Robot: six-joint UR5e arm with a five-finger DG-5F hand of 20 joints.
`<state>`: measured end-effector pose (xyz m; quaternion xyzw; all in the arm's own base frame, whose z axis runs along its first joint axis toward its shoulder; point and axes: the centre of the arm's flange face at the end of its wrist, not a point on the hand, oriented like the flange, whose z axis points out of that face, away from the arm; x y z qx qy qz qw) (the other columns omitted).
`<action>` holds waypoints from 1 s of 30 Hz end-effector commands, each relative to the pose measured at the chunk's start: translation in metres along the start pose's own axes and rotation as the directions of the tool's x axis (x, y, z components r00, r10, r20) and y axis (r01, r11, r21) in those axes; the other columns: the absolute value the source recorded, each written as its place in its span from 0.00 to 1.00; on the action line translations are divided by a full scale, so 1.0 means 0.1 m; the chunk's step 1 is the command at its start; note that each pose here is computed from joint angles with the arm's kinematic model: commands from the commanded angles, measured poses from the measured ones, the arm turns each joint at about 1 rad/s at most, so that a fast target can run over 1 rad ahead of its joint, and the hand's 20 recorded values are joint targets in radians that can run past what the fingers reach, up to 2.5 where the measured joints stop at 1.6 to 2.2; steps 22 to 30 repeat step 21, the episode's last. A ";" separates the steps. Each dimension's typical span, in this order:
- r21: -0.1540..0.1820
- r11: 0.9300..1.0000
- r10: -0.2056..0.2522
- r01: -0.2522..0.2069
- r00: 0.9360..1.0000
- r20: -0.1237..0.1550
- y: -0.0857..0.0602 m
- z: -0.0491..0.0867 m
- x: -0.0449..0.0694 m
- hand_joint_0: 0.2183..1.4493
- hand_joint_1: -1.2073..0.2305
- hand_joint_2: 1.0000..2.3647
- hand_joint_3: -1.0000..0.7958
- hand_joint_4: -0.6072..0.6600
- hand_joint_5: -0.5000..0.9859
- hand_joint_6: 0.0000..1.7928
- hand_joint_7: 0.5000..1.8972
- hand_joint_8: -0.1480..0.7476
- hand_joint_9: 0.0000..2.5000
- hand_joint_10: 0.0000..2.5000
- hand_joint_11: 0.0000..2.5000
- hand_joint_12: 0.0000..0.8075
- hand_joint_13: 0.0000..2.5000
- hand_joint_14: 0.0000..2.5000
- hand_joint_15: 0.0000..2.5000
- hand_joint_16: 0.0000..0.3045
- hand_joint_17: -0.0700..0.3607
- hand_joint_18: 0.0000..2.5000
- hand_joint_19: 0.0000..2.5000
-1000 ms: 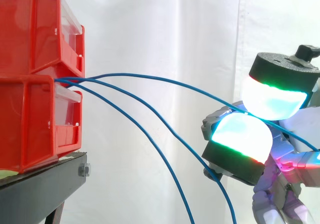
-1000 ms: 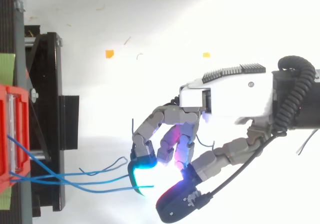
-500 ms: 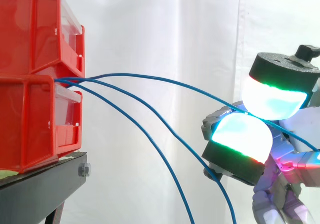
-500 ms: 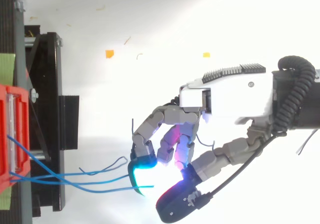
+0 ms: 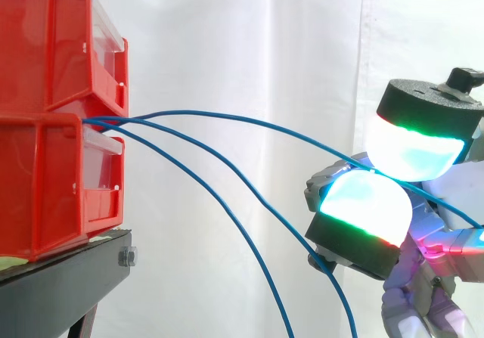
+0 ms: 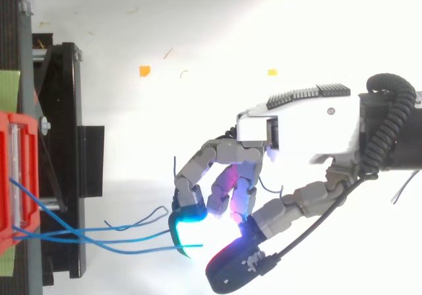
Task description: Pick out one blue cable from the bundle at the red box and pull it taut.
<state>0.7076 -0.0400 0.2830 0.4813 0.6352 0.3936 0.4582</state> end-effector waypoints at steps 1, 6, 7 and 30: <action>0.000 1.000 0.000 0.000 1.000 0.000 0.00 0.00 0.00 0.32 0.37 0.00 0.37 0.43 0.31 0.49 0.33 0.50 0.53 0.01 0.31 0.45 0.34 0.01 0.19 0.19 0.46 0.33 0.26; 0.000 1.000 0.000 0.000 1.000 0.000 0.00 0.00 0.00 0.32 0.38 0.00 0.37 0.43 0.31 0.49 0.33 0.50 0.53 0.01 0.31 0.45 0.34 0.01 0.20 0.19 0.46 0.33 0.26; 0.000 1.000 0.000 0.000 1.000 0.000 0.00 0.00 0.00 0.32 0.38 0.00 0.37 0.43 0.31 0.49 0.33 0.50 0.53 0.01 0.31 0.45 0.34 0.01 0.19 0.19 0.46 0.33 0.26; 0.000 1.000 0.000 0.000 1.000 0.000 0.00 0.00 0.00 0.32 0.37 0.00 0.37 0.43 0.31 0.49 0.33 0.50 0.54 0.01 0.31 0.45 0.34 0.01 0.19 0.19 0.46 0.33 0.26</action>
